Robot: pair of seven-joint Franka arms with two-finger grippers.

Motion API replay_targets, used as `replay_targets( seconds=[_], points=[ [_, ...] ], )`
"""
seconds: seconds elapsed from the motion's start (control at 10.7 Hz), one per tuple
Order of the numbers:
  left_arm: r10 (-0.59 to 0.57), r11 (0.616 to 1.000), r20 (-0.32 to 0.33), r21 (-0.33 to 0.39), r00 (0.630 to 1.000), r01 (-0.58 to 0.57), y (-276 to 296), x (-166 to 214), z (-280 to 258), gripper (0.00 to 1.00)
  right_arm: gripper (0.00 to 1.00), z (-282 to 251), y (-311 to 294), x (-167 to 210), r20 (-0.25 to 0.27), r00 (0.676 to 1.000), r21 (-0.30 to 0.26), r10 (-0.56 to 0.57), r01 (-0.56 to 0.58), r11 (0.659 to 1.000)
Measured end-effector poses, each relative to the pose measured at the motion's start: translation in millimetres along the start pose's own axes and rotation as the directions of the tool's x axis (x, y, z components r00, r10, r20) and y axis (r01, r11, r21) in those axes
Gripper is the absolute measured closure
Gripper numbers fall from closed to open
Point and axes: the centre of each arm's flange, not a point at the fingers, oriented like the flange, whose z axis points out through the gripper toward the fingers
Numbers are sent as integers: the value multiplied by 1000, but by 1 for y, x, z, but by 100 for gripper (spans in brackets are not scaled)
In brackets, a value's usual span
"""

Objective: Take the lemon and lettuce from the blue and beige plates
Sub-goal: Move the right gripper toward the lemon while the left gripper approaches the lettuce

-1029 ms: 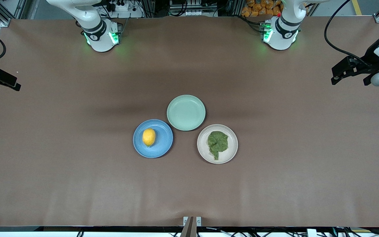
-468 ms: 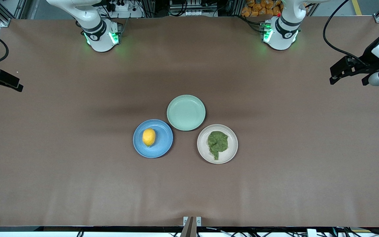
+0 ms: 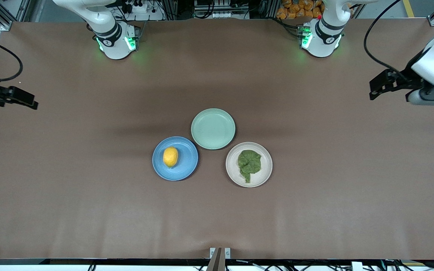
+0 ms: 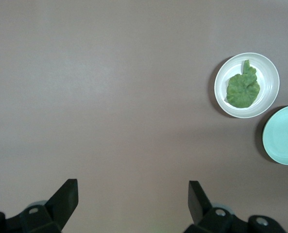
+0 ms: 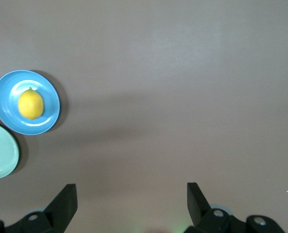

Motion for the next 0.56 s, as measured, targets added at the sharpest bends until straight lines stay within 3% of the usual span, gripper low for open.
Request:
replay_targets(
  seconds=[0.28,0.56],
  points=[
    [9,1000,11,-11,1000,-9,15,14,20,0,0,27,-26,18,18,1000,3,12,-12,1000],
    [-60,998,28,-31,998,61,55,38,64,0,0,62,-66,37,25,999,-11,29,-29,1000]
  ],
)
